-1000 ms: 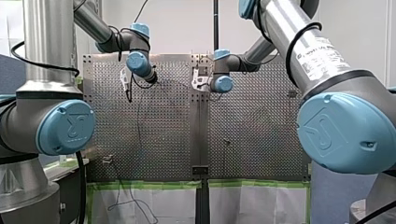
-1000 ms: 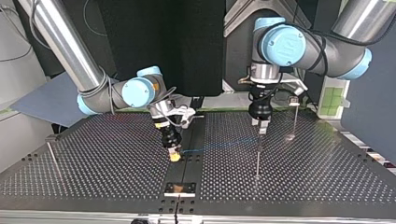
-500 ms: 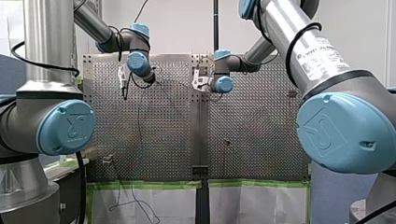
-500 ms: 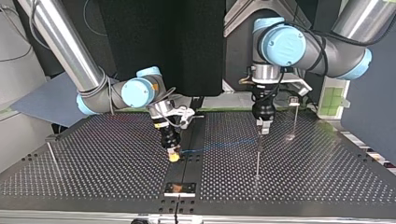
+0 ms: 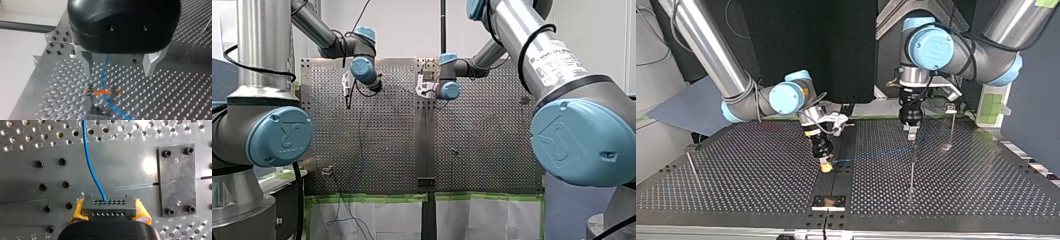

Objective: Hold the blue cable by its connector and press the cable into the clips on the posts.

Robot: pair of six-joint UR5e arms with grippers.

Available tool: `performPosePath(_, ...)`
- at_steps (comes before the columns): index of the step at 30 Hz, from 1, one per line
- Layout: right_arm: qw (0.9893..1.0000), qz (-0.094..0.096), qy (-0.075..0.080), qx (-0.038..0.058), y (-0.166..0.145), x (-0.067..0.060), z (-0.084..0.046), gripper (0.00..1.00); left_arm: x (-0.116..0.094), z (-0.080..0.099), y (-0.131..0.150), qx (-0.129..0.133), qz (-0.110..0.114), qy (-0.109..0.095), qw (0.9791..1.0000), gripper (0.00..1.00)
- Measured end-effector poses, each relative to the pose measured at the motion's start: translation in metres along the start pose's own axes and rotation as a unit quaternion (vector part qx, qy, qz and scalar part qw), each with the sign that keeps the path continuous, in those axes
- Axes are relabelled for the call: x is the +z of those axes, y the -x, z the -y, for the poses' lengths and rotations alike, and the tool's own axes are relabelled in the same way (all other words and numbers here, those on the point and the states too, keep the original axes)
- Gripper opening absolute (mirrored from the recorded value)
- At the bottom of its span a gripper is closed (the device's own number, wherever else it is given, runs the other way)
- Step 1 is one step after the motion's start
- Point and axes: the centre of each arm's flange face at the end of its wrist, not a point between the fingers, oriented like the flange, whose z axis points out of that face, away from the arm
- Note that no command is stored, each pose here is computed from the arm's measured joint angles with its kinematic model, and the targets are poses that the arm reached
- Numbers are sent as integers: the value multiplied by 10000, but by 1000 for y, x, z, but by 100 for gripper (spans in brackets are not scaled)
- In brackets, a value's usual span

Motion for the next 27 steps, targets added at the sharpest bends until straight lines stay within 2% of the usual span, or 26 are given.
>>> performPosePath(14,10000,7,-43,-5,1,-1,6,0,0,13,1,-149,165,-77,9997,100)
performPosePath(21,10000,11,-46,0,2,-1,6,0,13,28,1,-101,34,-57,9999,100)
performPosePath(27,10000,14,-42,2,2,-1,5,0,24,37,11,-120,81,-5,9999,100)
